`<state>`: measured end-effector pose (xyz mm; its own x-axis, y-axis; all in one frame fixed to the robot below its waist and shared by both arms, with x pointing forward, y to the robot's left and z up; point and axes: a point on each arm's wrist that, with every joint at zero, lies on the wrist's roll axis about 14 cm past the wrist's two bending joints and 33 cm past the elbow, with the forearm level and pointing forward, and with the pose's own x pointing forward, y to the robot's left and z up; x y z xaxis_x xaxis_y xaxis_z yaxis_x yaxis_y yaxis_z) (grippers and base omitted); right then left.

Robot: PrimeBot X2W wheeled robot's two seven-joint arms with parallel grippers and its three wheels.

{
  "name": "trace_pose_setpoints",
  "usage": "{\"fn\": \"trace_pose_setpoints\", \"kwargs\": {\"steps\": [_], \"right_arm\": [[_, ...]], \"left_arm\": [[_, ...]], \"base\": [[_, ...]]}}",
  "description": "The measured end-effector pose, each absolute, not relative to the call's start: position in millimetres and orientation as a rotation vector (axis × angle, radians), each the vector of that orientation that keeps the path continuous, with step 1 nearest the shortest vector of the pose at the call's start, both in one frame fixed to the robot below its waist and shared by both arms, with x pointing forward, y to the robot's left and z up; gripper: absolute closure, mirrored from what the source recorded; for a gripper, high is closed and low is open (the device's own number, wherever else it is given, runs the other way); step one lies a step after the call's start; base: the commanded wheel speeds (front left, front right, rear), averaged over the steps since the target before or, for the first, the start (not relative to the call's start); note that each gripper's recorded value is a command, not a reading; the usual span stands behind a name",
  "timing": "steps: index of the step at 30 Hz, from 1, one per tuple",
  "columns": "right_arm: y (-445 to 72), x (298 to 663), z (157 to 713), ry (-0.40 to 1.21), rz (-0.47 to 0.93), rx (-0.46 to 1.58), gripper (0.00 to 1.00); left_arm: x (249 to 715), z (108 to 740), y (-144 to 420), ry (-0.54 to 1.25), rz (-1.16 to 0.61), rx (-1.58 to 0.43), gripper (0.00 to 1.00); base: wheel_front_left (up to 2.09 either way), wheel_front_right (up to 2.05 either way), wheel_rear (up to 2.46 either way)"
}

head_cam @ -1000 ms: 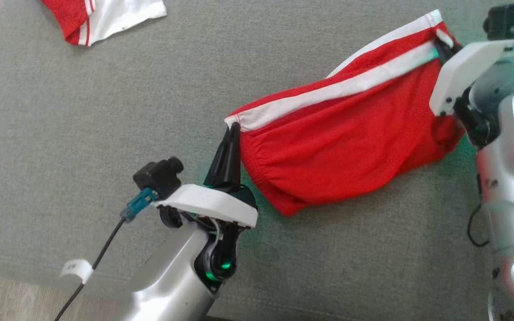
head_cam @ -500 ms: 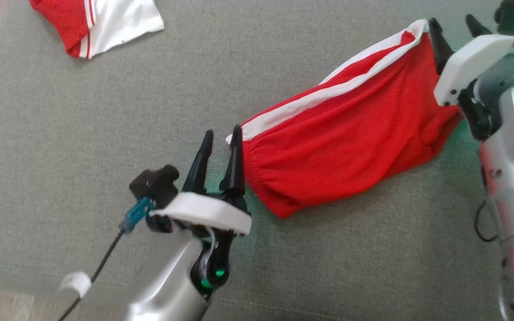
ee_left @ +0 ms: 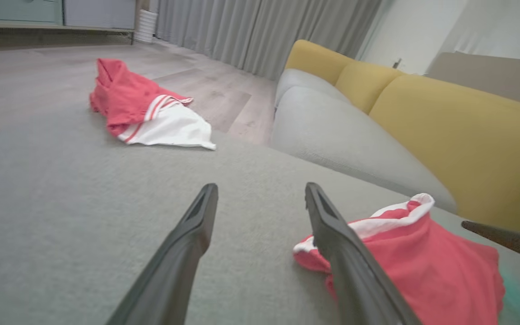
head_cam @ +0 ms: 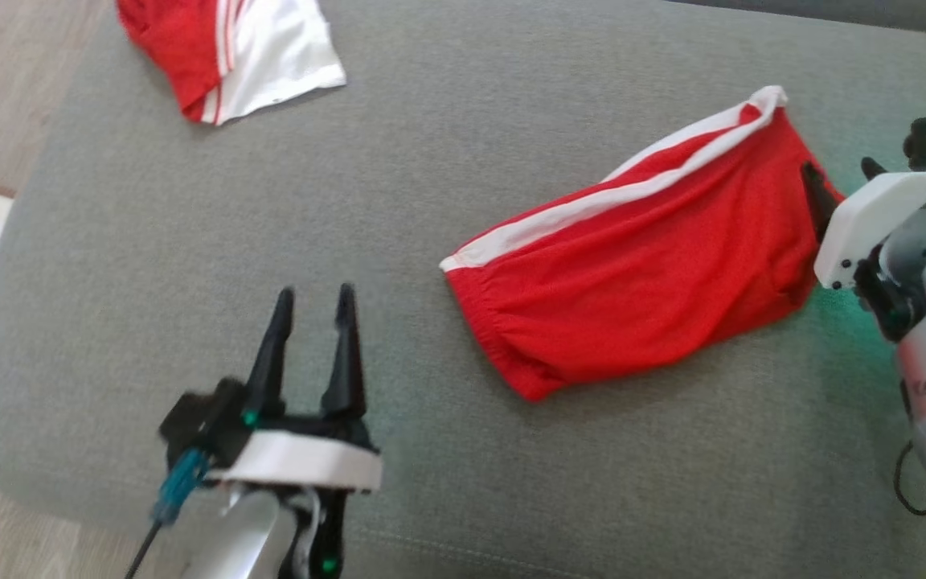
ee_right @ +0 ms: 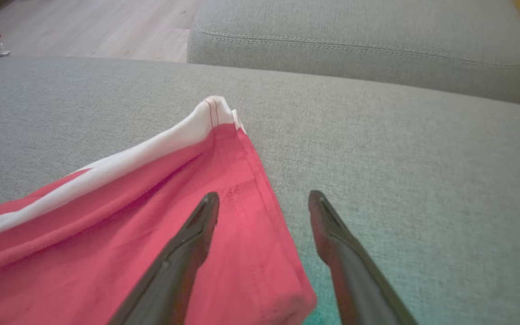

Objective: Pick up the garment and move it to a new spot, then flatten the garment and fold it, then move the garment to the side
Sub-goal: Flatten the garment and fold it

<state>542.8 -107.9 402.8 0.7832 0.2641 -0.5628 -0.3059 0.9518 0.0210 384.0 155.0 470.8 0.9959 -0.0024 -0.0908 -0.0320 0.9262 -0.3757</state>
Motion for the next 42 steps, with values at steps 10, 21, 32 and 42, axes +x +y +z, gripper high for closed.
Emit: {"fn": "trace_pose_setpoints", "kwargs": {"steps": [10,21,32,42], "right_arm": [[-106.3,532.6,362.6,0.761,0.300,-0.049,0.00],[-103.6,511.6,371.2,0.715,0.287,0.019,1.00],[-158.6,461.9,396.0,0.543,0.119,0.187,1.00],[-212.1,392.7,393.1,0.459,-0.056,0.303,1.00]], "left_arm": [[347.9,459.3,192.8,0.117,0.176,-0.387,0.00],[349.5,472.7,181.8,0.079,0.127,-0.374,0.00],[344.5,479.0,151.0,0.081,0.008,-0.359,0.00],[349.1,486.9,114.3,0.079,-0.112,-0.362,0.00]], "base": [[0.00,0.00,0.00],[0.00,0.00,0.00],[0.00,0.00,0.00],[0.00,0.00,0.00]]}}
